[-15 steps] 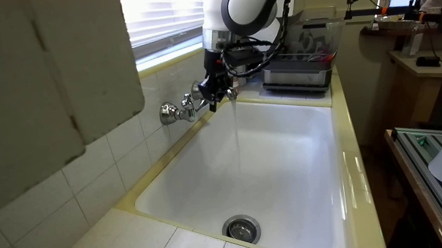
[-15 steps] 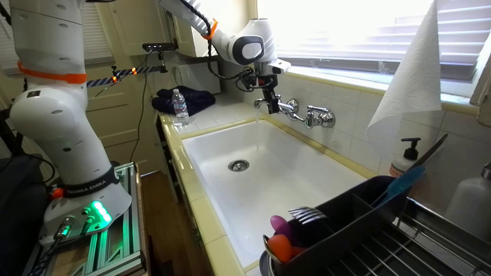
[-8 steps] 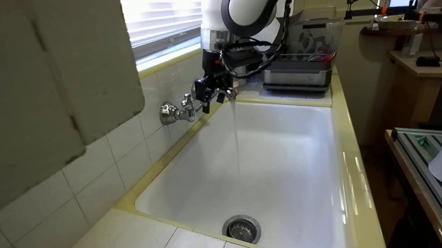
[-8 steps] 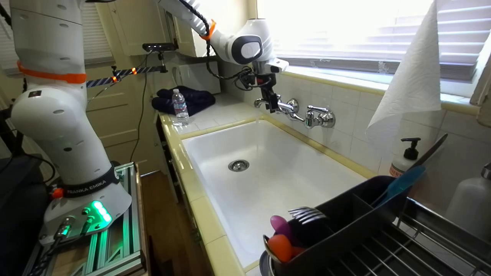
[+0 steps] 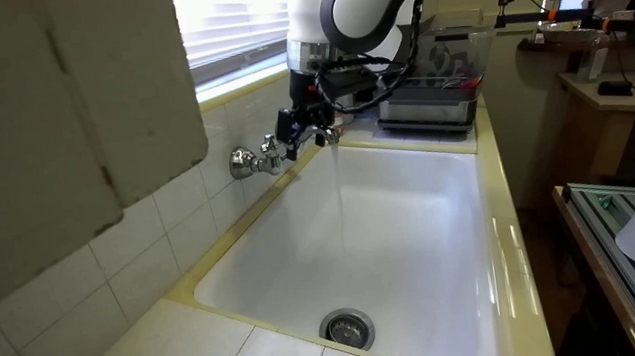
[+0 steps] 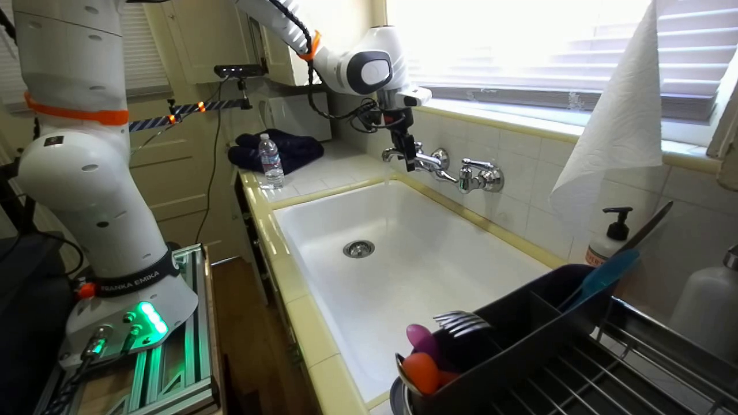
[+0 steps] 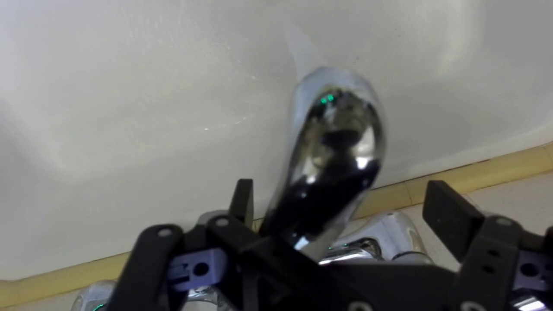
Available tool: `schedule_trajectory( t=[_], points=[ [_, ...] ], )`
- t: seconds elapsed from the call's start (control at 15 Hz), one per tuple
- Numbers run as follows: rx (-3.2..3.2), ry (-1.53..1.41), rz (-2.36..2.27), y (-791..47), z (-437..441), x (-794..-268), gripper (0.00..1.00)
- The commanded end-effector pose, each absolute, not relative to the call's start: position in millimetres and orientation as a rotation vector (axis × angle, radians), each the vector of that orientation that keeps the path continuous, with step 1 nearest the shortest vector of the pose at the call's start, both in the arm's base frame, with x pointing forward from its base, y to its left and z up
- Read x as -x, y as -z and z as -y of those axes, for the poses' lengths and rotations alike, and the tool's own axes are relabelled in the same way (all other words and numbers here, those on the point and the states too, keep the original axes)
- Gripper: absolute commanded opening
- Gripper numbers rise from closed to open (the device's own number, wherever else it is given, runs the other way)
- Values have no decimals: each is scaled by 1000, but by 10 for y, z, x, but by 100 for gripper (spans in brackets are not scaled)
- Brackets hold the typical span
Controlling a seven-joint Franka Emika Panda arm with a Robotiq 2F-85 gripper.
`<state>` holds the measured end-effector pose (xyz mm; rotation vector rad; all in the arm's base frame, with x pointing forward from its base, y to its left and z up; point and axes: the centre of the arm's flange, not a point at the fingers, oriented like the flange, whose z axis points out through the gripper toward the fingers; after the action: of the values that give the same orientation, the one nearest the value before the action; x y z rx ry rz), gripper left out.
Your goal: Turn the faucet head on the left slightly to the right and turn the faucet handle to the left
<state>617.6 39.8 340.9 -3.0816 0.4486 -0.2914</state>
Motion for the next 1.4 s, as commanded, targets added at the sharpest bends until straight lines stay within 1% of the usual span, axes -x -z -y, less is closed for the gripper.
schedule_trajectory(
  t=[0.0,0.53,1.07,1.33],
  points=[
    [3071,398,-418,-3749,-753,-6063,100],
    [3071,456,-436,-4006,-790,-5791,100],
    [3006,603,-437,-4745,-1070,-5511,100],
    [2996,635,-469,-4955,-1038,-5408,100]
  ],
)
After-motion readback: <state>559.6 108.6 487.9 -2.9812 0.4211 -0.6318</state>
